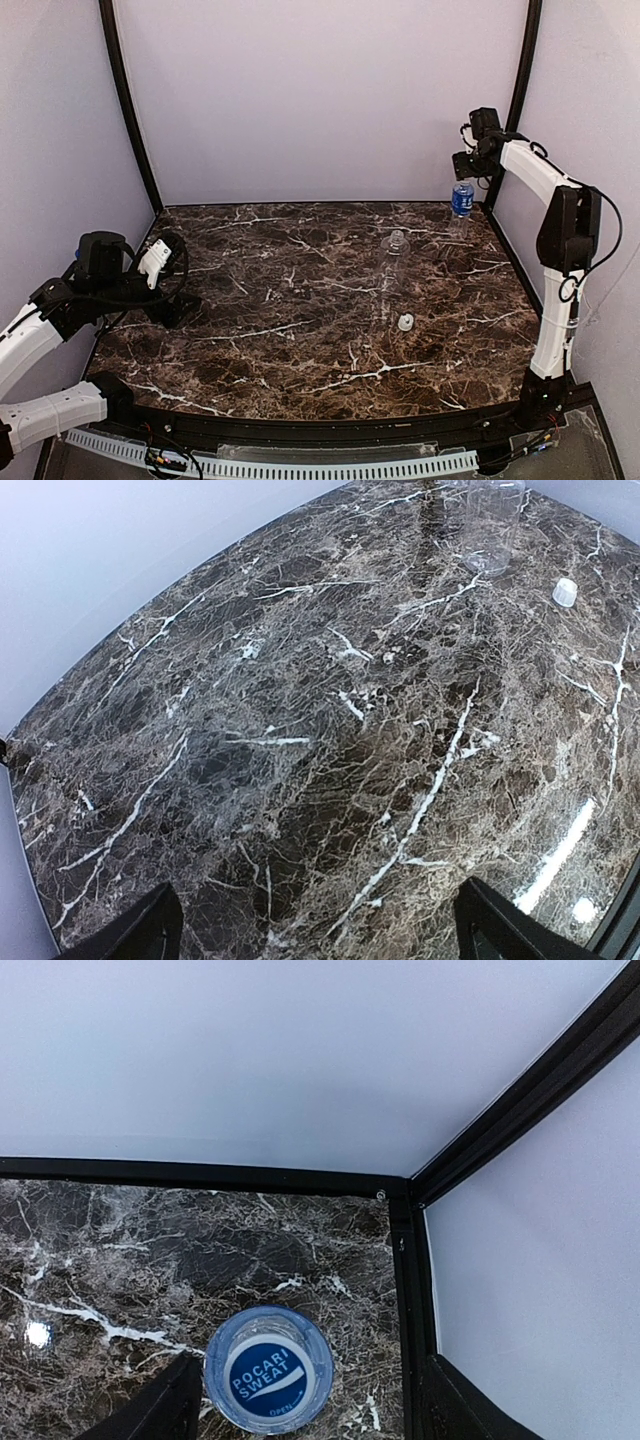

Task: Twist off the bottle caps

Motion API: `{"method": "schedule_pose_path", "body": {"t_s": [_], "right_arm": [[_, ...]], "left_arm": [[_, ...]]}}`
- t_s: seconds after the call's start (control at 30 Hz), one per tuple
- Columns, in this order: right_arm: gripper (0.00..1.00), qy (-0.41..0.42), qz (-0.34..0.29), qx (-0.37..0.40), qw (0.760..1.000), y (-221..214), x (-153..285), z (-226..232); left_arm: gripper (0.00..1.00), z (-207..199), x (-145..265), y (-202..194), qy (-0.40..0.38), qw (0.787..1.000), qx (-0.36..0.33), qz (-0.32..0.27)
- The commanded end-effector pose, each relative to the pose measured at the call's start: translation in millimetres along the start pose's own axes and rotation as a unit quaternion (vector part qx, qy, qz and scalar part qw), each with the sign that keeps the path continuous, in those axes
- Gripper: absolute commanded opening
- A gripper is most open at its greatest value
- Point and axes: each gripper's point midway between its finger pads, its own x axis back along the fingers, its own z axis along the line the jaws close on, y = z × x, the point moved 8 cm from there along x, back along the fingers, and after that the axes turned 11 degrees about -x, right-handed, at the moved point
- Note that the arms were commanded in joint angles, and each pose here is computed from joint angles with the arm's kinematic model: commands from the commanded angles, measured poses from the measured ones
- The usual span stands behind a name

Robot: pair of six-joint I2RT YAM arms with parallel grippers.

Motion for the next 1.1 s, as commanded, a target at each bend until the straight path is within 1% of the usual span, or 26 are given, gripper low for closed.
{"method": "schedule_pose_path", "body": {"t_s": [0.0, 0.13, 0.27, 0.4, 0.5, 0.6, 0.67, 0.73, 0.8, 0.83, 0.97, 1.07], "right_arm": [[0.74, -0.008, -0.002, 0.001, 1.000, 2.0, -2.5, -6.3], [0.69, 0.004, 0.016, -0.005, 1.000, -6.9, -12.8, -7.5], [0.62, 0.027, 0.024, -0.021, 0.999, -8.1, -18.9, -10.9], [0.59, 0.034, 0.031, -0.024, 0.999, -9.9, -23.6, -10.9], [0.52, 0.039, 0.036, -0.024, 0.998, -12.2, -27.0, -10.9], [0.40, 0.045, 0.041, -0.025, 0.998, -14.5, -30.0, -10.5], [0.31, 0.048, 0.043, -0.025, 0.998, -15.1, -30.6, -10.2], [0.18, 0.051, 0.042, -0.025, 0.998, -14.3, -28.7, -9.8], [0.02, 0.052, 0.040, -0.025, 0.997, -13.0, -24.9, -10.6], [0.00, 0.054, 0.035, -0.026, 0.998, -9.8, -18.8, -11.5], [0.00, 0.062, 0.012, -0.025, 0.998, 1.7, 11.6, -11.6], [0.00, 0.074, -0.036, -0.017, 0.997, 19.8, 52.1, -2.5]], "left_arm": [[0.95, -2.1, -1.8, -2.6, -0.009, 1.000, 0.000, -0.001], [0.95, -2.1, -1.3, -1.6, -0.011, 1.000, -0.001, -0.001], [0.95, -2.2, -1.3, -1.2, -0.013, 1.000, -0.001, 0.000], [0.95, -2.0, -1.5, -0.7, -0.014, 1.000, -0.001, 0.000], [0.95, -2.2, -1.3, -0.1, -0.016, 1.000, -0.001, -0.002], [0.95, -2.1, -1.4, -0.3, -0.016, 1.000, 0.000, -0.001], [0.95, -2.1, -1.2, 0.1, -0.017, 1.000, -0.001, -0.002], [0.95, -2.0, -1.0, 0.2, -0.016, 1.000, -0.001, -0.001], [0.95, -2.0, -0.7, 0.3, -0.016, 1.000, -0.002, -0.002], [0.95, -2.2, -0.6, 0.1, -0.017, 1.000, -0.003, -0.001], [0.95, -2.1, 0.8, 1.8, -0.019, 1.000, -0.008, -0.004], [0.94, -1.3, 2.9, 5.7, -0.021, 1.000, -0.017, -0.009]]}}
